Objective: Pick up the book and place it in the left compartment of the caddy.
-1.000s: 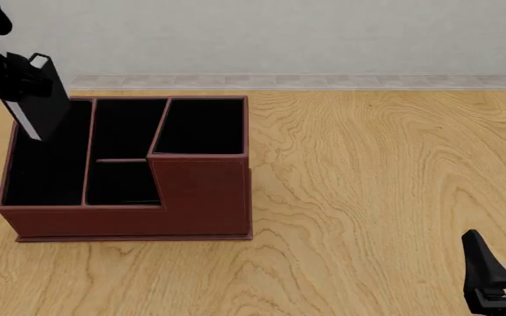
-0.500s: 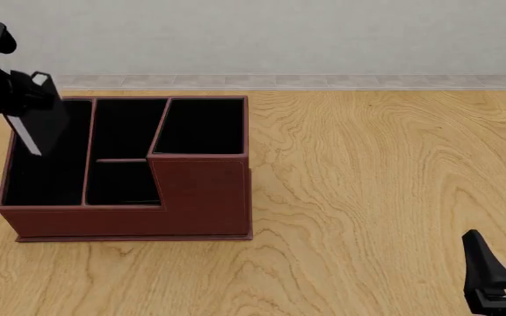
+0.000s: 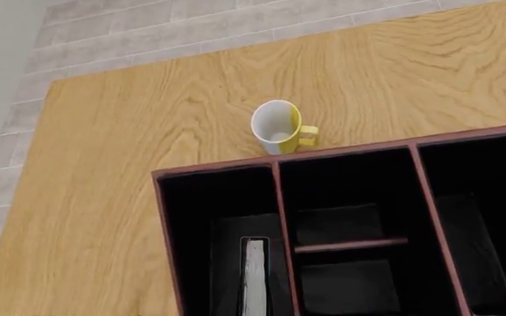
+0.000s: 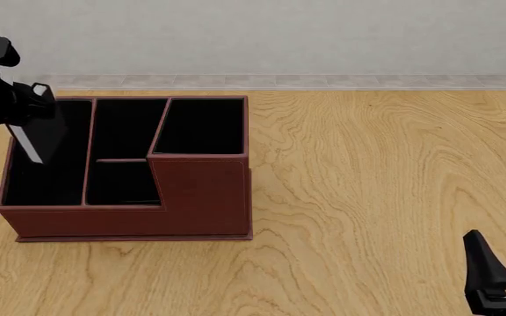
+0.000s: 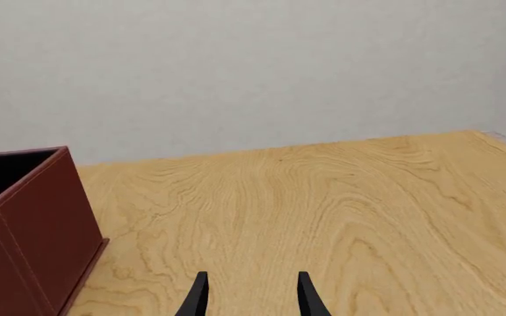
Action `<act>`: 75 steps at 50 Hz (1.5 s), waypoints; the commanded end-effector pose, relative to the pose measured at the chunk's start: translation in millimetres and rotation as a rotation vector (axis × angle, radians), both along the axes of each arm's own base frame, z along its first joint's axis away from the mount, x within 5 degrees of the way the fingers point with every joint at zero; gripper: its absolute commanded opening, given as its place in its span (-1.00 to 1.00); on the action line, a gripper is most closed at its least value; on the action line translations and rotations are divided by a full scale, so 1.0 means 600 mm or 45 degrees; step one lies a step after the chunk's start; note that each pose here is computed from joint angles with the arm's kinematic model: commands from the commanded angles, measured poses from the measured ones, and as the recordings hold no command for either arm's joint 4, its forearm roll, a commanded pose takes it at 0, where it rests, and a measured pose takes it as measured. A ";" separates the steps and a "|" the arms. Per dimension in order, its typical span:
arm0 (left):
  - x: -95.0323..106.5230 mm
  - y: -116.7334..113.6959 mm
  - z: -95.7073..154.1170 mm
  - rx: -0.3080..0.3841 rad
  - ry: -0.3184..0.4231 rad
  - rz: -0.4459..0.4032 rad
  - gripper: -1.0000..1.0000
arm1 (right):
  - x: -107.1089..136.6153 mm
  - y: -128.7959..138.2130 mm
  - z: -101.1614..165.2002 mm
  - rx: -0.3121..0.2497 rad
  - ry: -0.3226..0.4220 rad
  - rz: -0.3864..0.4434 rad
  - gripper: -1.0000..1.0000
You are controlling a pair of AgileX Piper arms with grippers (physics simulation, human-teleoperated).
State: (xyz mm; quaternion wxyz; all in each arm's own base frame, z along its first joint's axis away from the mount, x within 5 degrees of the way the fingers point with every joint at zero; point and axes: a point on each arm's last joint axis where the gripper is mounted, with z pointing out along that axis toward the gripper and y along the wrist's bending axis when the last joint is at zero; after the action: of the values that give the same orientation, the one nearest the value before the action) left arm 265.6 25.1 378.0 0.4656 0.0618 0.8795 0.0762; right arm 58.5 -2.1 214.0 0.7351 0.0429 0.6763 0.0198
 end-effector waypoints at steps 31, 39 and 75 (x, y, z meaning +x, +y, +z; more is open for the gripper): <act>0.020 0.002 -0.039 -0.003 -0.049 0.007 -1.00 | -0.001 -0.001 0.000 0.003 -0.001 -0.008 1.00; 0.022 0.008 -0.050 0.016 -0.056 0.012 -1.00 | -0.001 0.000 0.000 -0.001 0.000 -0.007 1.00; 0.038 0.026 -0.081 0.025 -0.054 0.049 -1.00 | 0.004 0.000 0.000 -0.016 0.012 -0.001 1.00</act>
State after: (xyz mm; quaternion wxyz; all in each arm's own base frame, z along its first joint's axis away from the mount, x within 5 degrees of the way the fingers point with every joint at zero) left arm 286.1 37.6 329.7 0.4769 0.0463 0.8734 0.0875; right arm 60.4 -2.2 213.9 0.7327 0.0396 0.6792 0.0159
